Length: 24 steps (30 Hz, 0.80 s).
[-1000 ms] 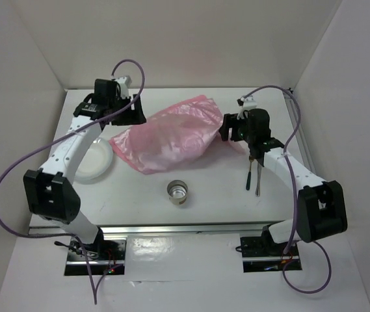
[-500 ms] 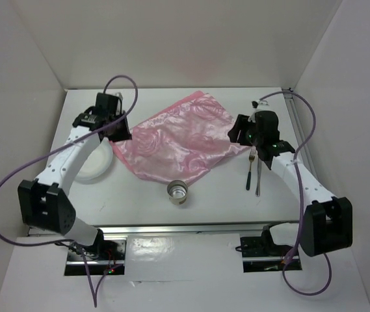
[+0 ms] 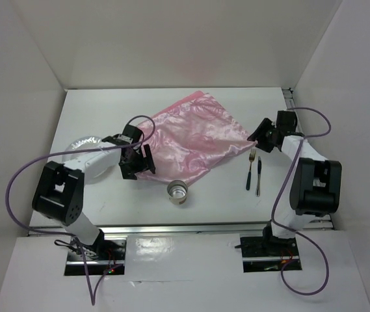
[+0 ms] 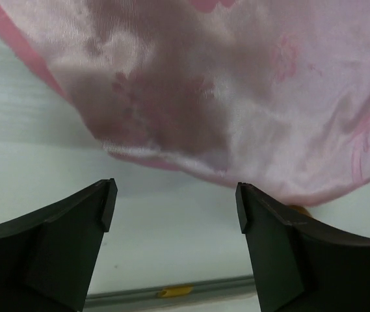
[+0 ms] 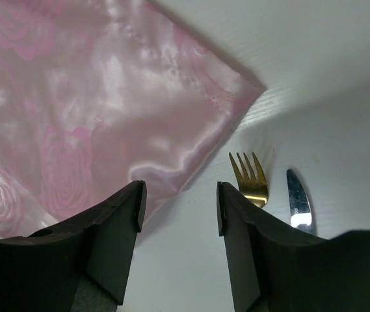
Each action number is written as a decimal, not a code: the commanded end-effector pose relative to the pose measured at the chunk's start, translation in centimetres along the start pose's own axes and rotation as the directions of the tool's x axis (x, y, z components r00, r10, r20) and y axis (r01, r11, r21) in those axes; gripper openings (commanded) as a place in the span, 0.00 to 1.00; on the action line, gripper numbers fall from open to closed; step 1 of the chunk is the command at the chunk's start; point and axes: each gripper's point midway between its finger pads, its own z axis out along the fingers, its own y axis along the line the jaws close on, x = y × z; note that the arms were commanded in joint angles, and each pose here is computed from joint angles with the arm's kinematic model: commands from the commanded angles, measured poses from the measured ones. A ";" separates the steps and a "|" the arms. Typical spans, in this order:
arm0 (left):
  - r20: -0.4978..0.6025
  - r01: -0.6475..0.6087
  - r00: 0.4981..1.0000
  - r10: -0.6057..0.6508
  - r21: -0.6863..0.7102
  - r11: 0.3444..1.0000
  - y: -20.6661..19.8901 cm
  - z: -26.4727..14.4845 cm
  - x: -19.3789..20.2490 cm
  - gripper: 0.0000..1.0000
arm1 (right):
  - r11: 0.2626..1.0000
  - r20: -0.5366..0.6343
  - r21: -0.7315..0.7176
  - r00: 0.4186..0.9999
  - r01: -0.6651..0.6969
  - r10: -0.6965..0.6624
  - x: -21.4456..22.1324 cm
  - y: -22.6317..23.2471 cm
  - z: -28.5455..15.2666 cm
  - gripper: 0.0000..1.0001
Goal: Set the dinner table for one person
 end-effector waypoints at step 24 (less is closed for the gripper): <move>0.247 -0.139 0.946 0.212 -0.284 0.949 -4.5 -4.0 -23.1 0.00 | 0.989 -0.022 0.052 0.990 0.142 -0.141 -0.3 3.2 2.9 0.79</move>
